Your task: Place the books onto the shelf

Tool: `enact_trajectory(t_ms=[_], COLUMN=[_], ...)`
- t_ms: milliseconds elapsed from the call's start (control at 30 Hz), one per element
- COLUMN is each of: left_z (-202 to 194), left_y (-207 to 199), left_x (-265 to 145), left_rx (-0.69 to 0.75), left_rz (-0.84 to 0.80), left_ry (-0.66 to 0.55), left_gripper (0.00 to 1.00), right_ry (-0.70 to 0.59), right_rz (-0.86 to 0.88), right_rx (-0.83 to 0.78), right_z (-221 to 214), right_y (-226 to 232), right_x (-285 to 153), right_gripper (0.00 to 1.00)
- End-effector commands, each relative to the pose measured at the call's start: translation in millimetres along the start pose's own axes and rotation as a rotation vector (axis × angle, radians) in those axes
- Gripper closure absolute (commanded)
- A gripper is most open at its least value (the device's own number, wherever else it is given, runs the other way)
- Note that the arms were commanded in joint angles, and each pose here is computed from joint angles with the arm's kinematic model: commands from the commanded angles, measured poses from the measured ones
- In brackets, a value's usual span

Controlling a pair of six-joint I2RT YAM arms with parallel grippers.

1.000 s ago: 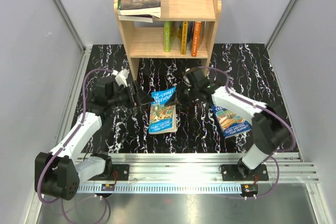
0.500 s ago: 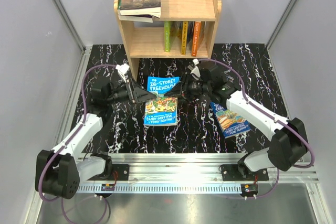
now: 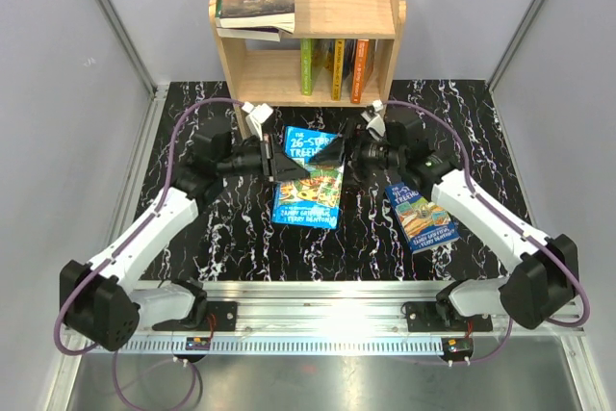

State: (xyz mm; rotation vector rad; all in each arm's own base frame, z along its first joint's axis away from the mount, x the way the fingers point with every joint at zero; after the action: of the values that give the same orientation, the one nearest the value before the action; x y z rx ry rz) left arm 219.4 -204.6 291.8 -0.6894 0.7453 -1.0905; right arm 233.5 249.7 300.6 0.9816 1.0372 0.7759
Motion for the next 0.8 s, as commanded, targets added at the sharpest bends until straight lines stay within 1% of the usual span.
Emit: enact_trajectory(t_ms=[0,33,67,100,133,167,200,233,267,300,367,400,467,500,567,600,667,700,767], left_z=[7.7,18.4,23.9,29.7,37.9,43.8,51.7,58.6,54.8,66.6,64.7,72.5,78.4,85.4,92.1,100.3,109.7,118.1,126.8], left_y=[-12.6,-11.5,-12.3,-14.2,-10.8,-18.1,-15.5,-27.2,-26.0,-35.1,-31.8,-37.2,-35.2,-42.8,-44.7,-54.0,-53.2,-60.6,-55.8], left_x=[-6.8,-12.4,-17.5,-22.4,-28.7,-37.5,-45.6,-45.2,-53.0,-58.1,-64.9,-69.3,-67.1,-69.5,-65.6,-67.6,-59.5,-61.5,-51.2], left_rx=[0.151,0.173,0.186,0.198,0.209,0.235,0.254,0.319,0.348,0.407,0.441,0.458,0.475,0.506,0.536,0.58,0.612,0.642,0.682], left_rz=[0.16,0.262,0.316,0.367,0.467,0.493,0.577,0.545,0.567,0.584,0.613,0.619,0.629,0.622,0.632,0.639,0.672,0.672,0.706], left_ry=[-0.045,-0.1,-0.139,-0.181,-0.256,-0.326,-0.426,-0.504,-0.576,-0.724,-0.836,-0.917,-0.954,-1.017,-1.055,-1.087,-1.079,-1.107,-1.094], left_gripper=[1.0,1.0,1.0,1.0,1.0,1.0,1.0,1.0,1.0,1.0,1.0,1.0,1.0,1.0,1.0,1.0,1.0,1.0,1.0], right_ry=[-0.085,-0.075,-0.115,-0.149,-0.136,-0.175,-0.184,-0.198,-0.231,-0.233,-0.257,-0.255,-0.256,-0.257,-0.246,-0.236,-0.209,-0.201,-0.181], right_rz=[0.037,-0.048,-0.101,-0.118,-0.213,-0.271,-0.324,-0.352,-0.378,-0.407,-0.426,-0.435,-0.438,-0.437,-0.427,-0.422,-0.416,-0.418,-0.44], right_rx=[-0.115,-0.133,-0.151,-0.22,-0.198,-0.214,-0.239,-0.25,-0.269,-0.279,-0.3,-0.301,-0.303,-0.302,-0.298,-0.292,-0.282,-0.28,-0.269], right_z=[4.5,-0.1,3.3,4.2,-1.9,-0.5,-5.6,-7.2,-7.4,-15.1,-21.1,-28.4,-35.0,-40.6,-49.0,-52.7,-61.4,-64.0,-69.7], right_y=[46.1,37.3,35.1,45.4,35.9,34.0,34.0,33.6,36.2,34.6,37.5,36.9,37.1,37.0,34.7,33.4,27.6,24.8,17.2], right_x=[-33.3,-42.3,-49.6,-64.0,-75.3,-84.6,-102.7,-111.7,-121.8,-135.2,-149.3,-158.4,-165.8,-171.7,-176.9,-178.2,-180.4,-181.1,-182.9], right_gripper=[0.08,0.01,0.0,0.0,0.0,0.0,0.0,0.0,0.0,0.0,0.0,0.0,0.0,0.0,0.0,0.0,0.0,0.0,0.0])
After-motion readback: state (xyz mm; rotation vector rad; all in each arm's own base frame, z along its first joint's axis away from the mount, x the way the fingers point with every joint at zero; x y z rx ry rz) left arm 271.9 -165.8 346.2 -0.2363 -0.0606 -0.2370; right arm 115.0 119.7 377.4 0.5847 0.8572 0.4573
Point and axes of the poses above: each gripper's point midway between its finger pads, its own x axis out along the fingers, its own y axis along the line the jaws close on, z = x × y, the point moved 7 cm from there along -x, back along the fingers
